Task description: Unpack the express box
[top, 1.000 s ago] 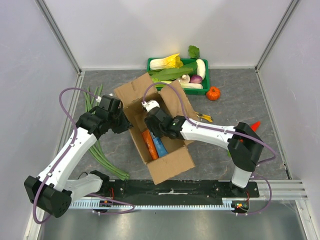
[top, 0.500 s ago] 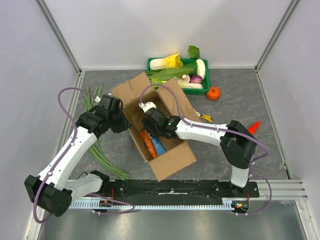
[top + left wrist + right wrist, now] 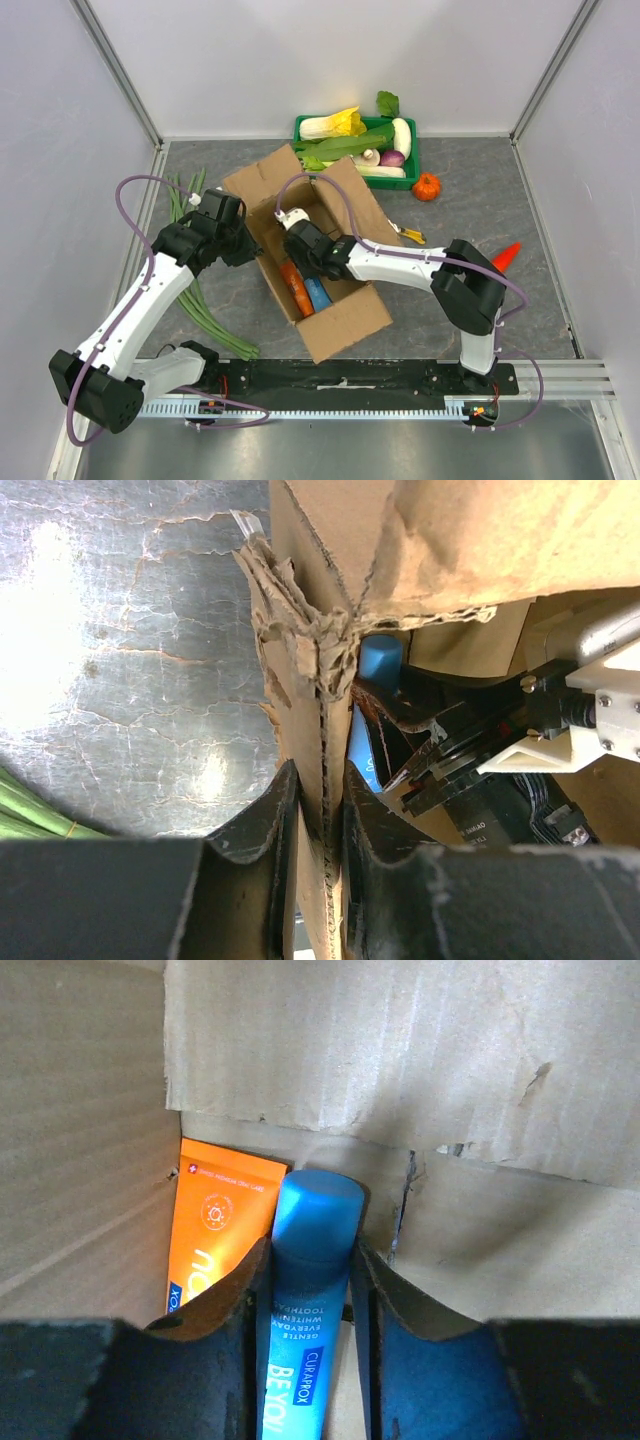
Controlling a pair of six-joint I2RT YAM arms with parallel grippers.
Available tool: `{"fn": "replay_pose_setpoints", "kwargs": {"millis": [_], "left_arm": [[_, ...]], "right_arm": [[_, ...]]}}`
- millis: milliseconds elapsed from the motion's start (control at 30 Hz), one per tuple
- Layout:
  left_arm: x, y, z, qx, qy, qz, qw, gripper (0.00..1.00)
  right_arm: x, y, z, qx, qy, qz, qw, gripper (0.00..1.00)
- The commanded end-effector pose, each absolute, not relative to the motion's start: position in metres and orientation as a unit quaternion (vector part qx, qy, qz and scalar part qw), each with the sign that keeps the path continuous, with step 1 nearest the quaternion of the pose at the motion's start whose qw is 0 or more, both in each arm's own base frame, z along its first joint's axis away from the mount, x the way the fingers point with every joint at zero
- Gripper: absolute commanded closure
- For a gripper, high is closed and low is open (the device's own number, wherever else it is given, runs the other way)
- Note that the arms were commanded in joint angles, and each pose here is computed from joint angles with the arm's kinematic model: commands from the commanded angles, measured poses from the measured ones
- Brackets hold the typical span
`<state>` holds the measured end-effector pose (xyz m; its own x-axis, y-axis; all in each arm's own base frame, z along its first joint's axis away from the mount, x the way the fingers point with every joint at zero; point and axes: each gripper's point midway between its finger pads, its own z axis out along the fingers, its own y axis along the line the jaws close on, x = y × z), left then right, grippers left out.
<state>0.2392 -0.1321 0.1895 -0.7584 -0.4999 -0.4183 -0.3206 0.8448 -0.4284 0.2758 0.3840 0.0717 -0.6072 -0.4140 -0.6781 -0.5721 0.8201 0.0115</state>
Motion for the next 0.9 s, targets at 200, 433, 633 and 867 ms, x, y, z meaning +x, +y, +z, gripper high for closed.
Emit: {"fn": "replay_pose_setpoints", "kwargs": {"millis": [200, 433, 633, 867], "left_arm": [[0.266, -0.140, 0.225, -0.241, 0.893, -0.202, 0.322, 0.98], [0.272, -0.132, 0.224, -0.238, 0.898, -0.173, 0.328, 0.98], [0.275, -0.133, 0.220, -0.243, 0.900, -0.166, 0.322, 0.98], [0.283, -0.117, 0.221, -0.238, 0.902, -0.117, 0.341, 0.98]], "right_arm": [[0.283, 0.381, 0.141, -0.264, 0.855, 0.151, 0.420, 0.68], [0.285, 0.383, 0.211, -0.246, 0.818, 0.199, 0.481, 0.68], [0.293, 0.375, 0.278, -0.220, 0.785, 0.211, 0.540, 0.67], [0.318, 0.311, 0.348, -0.121, 0.773, 0.161, 0.602, 0.66]]}}
